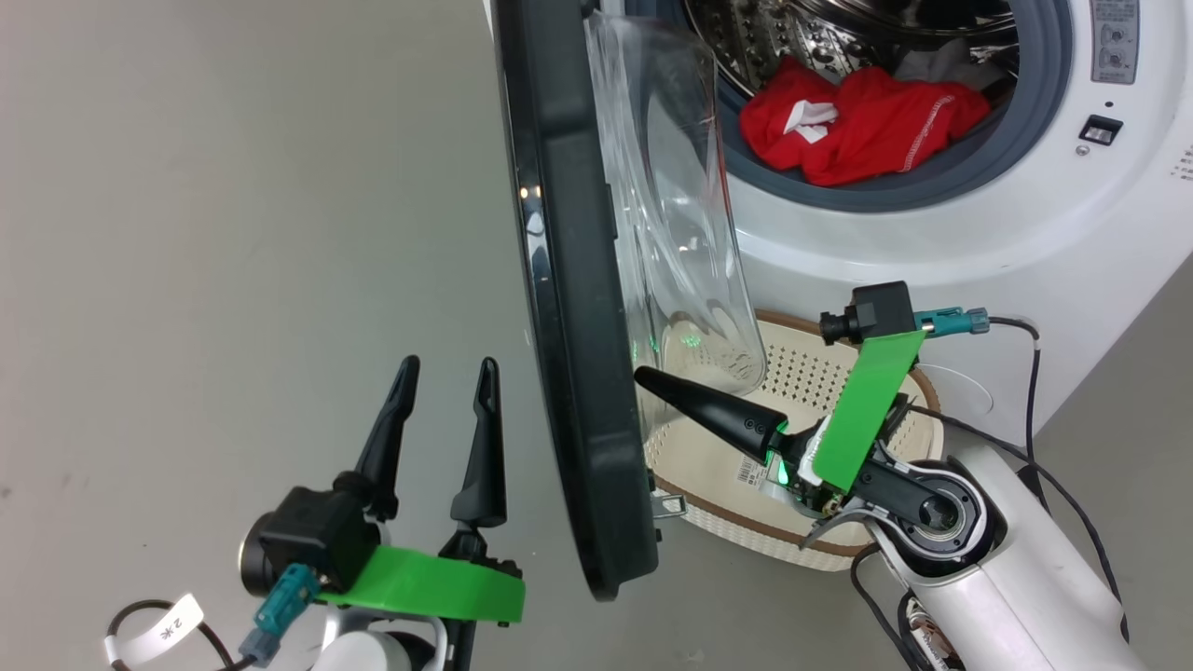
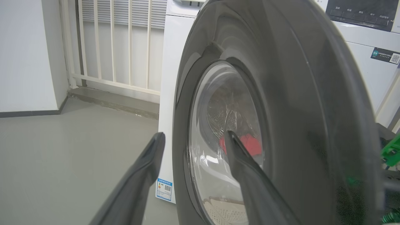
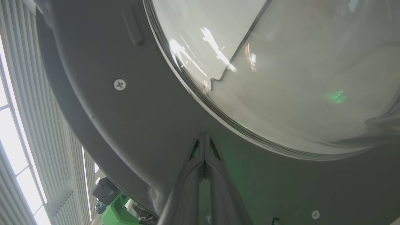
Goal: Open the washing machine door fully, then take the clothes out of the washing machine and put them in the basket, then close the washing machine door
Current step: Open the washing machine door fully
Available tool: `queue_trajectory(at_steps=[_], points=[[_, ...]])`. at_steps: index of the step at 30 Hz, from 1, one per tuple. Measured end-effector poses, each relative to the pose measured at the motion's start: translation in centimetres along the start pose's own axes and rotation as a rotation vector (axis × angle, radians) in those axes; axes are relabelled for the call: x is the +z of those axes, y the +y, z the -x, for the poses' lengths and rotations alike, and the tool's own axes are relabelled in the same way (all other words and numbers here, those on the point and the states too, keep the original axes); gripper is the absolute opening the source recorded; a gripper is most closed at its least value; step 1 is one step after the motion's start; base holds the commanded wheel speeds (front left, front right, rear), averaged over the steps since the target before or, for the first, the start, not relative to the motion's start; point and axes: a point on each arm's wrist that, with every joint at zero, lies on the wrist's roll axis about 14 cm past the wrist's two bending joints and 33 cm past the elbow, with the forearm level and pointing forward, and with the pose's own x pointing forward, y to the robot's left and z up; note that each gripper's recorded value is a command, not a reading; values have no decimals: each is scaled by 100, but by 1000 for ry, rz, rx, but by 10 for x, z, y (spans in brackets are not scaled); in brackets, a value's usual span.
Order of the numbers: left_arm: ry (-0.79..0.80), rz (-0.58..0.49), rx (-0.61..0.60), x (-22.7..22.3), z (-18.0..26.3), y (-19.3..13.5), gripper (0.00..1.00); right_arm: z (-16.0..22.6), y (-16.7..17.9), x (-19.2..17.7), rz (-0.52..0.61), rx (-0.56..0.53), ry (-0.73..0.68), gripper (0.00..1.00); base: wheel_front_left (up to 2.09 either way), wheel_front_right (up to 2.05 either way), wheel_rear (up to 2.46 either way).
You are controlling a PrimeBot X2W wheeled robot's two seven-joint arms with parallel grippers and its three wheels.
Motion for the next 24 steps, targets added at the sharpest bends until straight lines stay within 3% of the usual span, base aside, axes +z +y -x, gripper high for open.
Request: queue_trajectory(at_steps=[16, 19, 22, 24], points=[[-3, 7, 28, 3, 9, 9, 100, -9, 4, -11, 0, 6, 24, 0, 0, 0, 0], [-8, 10, 26, 5, 10, 9, 100, -7, 2, -8, 67, -27, 3, 0, 0, 0, 0], [-10, 11, 25, 5, 10, 9, 100, -4, 1, 2, 214, -74, -38, 0, 0, 0, 0], [-12, 13, 25, 6, 11, 9, 100, -1, 3, 9, 295, -93, -75, 41, 0, 0, 0]])
